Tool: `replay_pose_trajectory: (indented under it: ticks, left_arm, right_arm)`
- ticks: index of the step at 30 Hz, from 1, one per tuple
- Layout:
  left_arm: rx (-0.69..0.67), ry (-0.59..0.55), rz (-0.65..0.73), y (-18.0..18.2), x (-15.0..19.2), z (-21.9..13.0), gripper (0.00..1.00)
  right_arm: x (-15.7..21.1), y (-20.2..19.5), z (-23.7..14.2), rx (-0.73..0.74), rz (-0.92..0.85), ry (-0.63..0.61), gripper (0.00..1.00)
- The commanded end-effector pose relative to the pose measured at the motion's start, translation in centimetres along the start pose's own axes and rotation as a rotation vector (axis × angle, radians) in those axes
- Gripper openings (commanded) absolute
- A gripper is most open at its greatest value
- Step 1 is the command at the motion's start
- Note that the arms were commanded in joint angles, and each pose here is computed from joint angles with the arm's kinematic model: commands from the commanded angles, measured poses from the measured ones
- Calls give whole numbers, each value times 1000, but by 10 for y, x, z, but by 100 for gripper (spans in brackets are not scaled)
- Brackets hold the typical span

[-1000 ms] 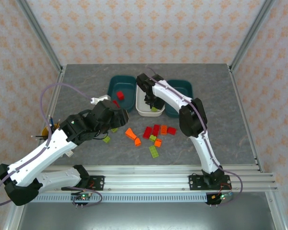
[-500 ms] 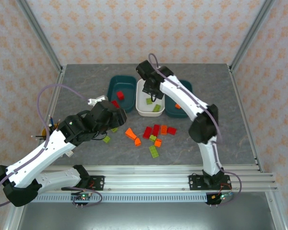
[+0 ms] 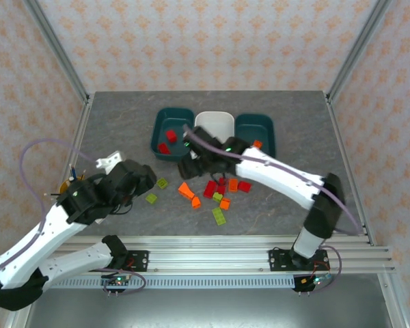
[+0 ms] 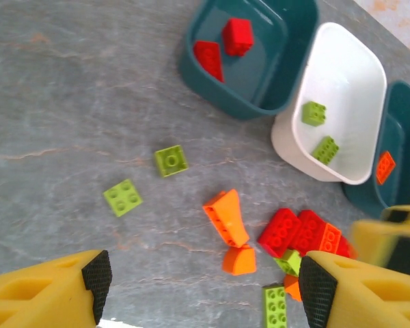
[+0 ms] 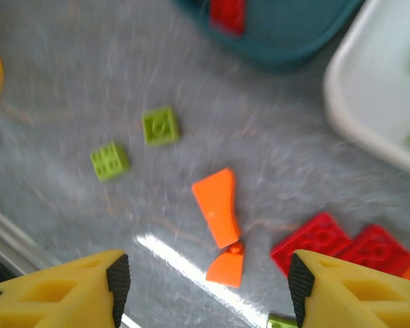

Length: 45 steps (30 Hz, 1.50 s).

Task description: Sort the legos into containers by color

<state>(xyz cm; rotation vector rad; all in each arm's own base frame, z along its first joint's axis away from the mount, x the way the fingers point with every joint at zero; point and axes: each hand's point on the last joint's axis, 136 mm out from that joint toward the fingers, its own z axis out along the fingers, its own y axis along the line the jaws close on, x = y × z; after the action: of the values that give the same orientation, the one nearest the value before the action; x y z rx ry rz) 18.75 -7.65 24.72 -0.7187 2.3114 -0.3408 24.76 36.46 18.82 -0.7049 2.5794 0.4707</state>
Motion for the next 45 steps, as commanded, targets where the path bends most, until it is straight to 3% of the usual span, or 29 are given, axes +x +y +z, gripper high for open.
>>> replay_pose_trajectory:
  ticks: [1,8,19,25,30,33,37,41,45]
  left_arm:
    - [-94,-38,-57,41,3,-1,76]
    - [-81,6,-103,50,21,10,76]
    - [-46,19,-94,41,21,10,76]
    - [-32,23,-84,34,22,12,76]
    - [15,36,-62,17,22,15,76]
    - [79,53,-21,-8,20,16,76]
    - [131,97,55,-44,23,22,75]
    - [148,121,94,-70,24,30,76]
    - [168,131,112,-89,25,37,76]
  right_arm:
    - [40,7,35,8,-135,168,67]
    - [61,3,95,58,-165,330,68]
    - [64,-12,139,158,-173,389,45]
    - [53,-12,135,173,-168,354,24]
    - [13,-19,91,186,-105,215,18]
    - [-20,-52,44,236,1,89,17]
    - [-31,-133,-3,342,242,15,16]
    - [-11,-215,-18,443,502,34,16]
    - [-12,-254,-9,383,656,18,16]
